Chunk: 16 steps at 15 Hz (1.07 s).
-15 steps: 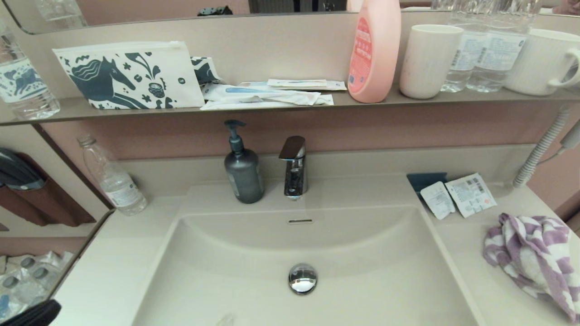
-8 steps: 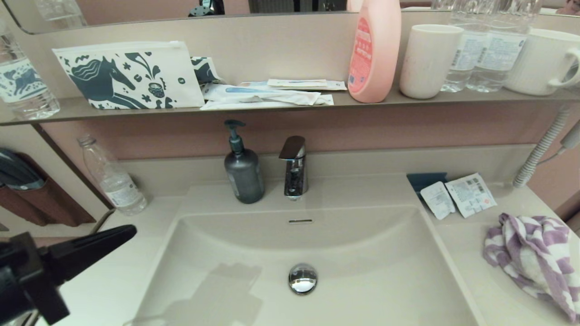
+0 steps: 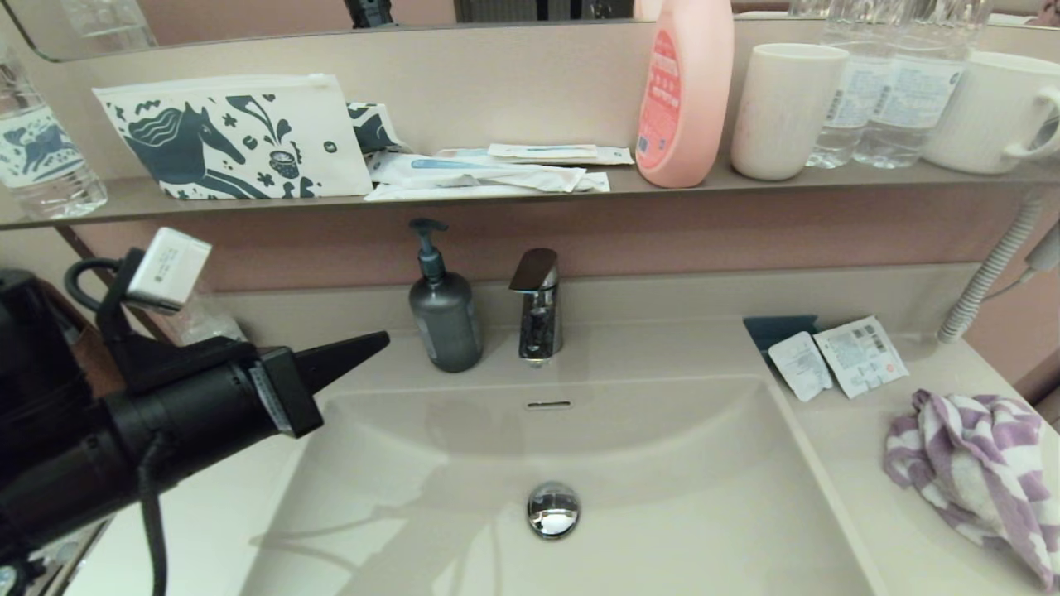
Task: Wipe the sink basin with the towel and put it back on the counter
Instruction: Turn on the faucet
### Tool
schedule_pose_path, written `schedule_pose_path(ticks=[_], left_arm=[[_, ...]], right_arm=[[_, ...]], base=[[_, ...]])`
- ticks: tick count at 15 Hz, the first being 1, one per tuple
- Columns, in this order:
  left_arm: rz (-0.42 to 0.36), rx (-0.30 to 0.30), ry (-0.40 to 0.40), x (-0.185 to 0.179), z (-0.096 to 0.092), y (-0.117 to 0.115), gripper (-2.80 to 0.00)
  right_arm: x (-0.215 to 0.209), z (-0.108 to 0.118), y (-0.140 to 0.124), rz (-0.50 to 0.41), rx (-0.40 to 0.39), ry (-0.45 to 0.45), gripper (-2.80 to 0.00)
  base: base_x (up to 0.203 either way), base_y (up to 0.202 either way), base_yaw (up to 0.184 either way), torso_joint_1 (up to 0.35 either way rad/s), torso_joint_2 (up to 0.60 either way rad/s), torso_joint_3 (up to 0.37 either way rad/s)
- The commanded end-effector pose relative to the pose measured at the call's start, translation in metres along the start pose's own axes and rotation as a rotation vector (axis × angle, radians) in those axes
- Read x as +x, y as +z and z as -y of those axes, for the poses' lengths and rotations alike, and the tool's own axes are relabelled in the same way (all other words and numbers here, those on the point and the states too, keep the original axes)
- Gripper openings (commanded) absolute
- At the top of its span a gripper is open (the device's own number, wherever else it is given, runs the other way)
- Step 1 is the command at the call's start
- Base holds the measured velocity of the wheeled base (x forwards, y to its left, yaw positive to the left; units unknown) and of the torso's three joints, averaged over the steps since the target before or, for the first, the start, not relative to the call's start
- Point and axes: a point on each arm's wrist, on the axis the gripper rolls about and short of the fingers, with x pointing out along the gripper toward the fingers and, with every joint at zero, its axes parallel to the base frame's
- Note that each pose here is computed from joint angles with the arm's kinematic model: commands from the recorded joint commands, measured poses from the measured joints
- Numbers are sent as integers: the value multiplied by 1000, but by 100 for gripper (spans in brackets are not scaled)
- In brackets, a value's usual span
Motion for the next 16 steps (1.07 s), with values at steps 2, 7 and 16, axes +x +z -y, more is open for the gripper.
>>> schedule_pose_path(ticks=[2, 7, 16], left_arm=[[-69, -11, 2, 35, -6, -12, -280], [-47, 126, 52, 88, -18, -32, -280], [104, 278, 37, 120, 29, -40, -280]], right_arm=[[0, 0, 0, 0, 0, 0, -280], [0, 0, 0, 0, 0, 0, -280], [0, 0, 0, 0, 0, 0, -280]], base=[[0, 0, 0, 0, 0, 0], [0, 0, 0, 0, 0, 0], [0, 0, 0, 0, 0, 0]])
